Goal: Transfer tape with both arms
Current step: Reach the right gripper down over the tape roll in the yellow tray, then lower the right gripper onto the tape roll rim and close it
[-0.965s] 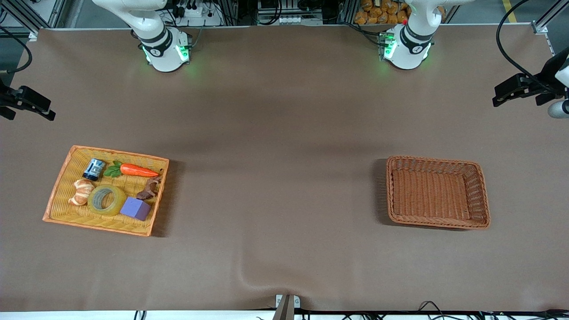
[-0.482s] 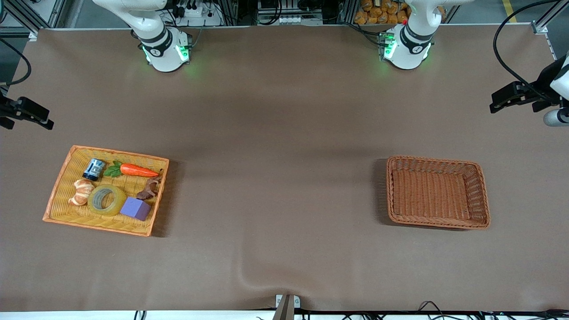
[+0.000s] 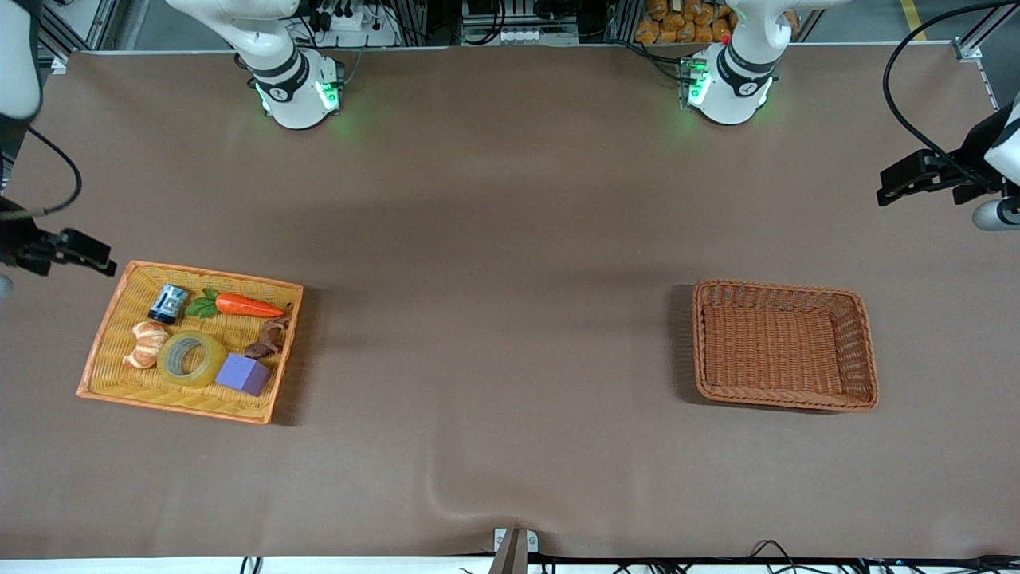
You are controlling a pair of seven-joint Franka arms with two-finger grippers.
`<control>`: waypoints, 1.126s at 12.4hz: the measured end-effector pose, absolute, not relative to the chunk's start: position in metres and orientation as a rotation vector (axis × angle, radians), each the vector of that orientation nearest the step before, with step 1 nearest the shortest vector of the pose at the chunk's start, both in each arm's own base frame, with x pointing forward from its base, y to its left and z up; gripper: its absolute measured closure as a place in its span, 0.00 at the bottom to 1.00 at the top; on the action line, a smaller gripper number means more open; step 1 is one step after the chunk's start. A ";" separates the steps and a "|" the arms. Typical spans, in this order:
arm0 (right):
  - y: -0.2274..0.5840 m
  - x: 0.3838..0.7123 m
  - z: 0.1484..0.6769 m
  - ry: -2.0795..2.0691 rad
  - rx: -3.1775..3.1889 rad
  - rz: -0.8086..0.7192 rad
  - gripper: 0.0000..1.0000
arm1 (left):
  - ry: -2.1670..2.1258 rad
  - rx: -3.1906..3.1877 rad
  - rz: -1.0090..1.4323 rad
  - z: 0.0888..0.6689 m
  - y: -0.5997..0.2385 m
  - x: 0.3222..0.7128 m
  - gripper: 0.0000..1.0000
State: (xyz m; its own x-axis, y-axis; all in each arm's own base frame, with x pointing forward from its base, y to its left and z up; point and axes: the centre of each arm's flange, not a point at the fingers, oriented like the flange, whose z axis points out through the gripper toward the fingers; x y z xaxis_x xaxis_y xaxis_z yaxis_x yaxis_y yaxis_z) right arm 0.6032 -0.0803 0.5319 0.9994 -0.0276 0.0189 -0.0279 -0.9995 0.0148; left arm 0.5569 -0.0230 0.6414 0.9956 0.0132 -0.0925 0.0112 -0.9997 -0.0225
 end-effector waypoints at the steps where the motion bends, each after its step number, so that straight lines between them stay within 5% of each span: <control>1: -0.087 0.612 0.514 -0.058 3.125 0.021 0.00 | -0.019 -3.116 0.141 0.642 -0.023 0.557 0.00; 8: -0.137 0.661 0.361 -0.072 3.114 0.027 0.00 | -0.008 -3.117 0.144 0.639 -0.027 0.559 0.00; 14: -0.158 0.668 0.225 -0.055 3.114 -0.029 0.00 | 0.001 -3.118 0.136 0.641 -0.030 0.559 0.00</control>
State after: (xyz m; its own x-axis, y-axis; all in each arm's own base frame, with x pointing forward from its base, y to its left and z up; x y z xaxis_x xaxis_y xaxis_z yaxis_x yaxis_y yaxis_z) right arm 0.6683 -0.1575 0.2248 0.9992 -0.0357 -0.0183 -0.0352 -0.9990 0.0273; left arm 0.5592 -0.0298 0.6408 0.9962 0.0006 -0.0868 -0.0012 -0.9998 -0.0210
